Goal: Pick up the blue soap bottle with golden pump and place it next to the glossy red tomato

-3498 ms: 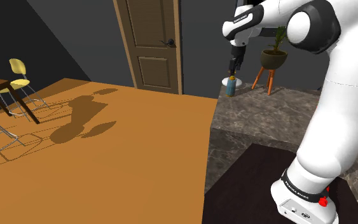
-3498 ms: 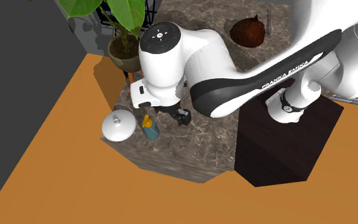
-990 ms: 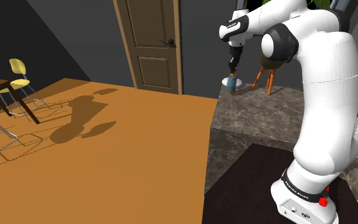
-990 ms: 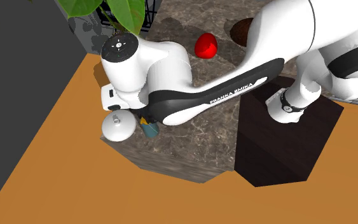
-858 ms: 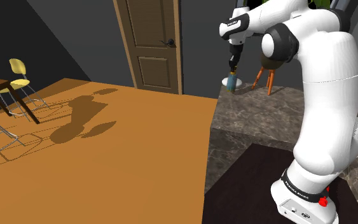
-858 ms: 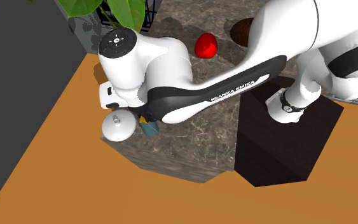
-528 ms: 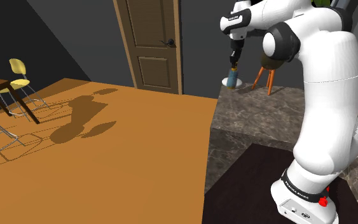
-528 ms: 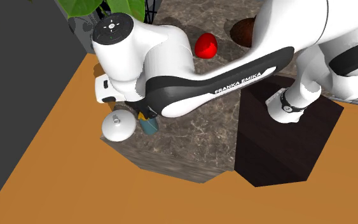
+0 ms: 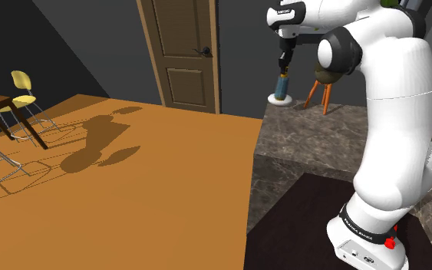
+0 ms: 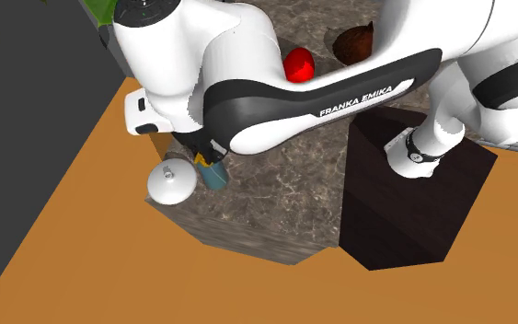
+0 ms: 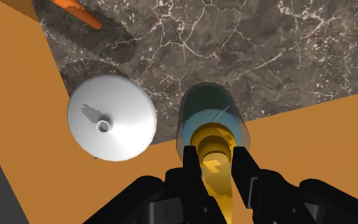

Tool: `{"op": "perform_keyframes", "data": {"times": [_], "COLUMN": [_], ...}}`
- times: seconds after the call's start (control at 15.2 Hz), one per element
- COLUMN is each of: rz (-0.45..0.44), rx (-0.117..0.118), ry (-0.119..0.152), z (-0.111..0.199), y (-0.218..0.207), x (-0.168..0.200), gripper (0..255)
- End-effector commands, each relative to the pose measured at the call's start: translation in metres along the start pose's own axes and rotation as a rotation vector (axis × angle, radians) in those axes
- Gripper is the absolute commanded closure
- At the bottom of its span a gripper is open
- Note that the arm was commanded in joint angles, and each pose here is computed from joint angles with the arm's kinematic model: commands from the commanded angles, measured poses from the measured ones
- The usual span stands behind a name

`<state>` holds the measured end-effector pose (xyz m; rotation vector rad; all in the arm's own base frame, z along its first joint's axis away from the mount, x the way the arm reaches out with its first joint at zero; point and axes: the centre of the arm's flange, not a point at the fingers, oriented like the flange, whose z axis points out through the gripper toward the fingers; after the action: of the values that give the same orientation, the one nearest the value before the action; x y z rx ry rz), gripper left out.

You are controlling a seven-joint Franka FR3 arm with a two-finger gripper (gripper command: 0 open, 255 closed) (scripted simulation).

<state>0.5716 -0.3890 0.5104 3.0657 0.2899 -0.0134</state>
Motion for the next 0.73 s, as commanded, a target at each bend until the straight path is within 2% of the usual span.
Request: {"op": "perform_keyframes", "data": {"times": [0.0,0.66], "rz": [0.000,0.000], "rx": [0.000,0.000], "ry": [0.000,0.000], "z": [-0.010,-0.063], "y": [0.001,0.004], "x": [0.001,0.000], "gripper": [255,255]}}
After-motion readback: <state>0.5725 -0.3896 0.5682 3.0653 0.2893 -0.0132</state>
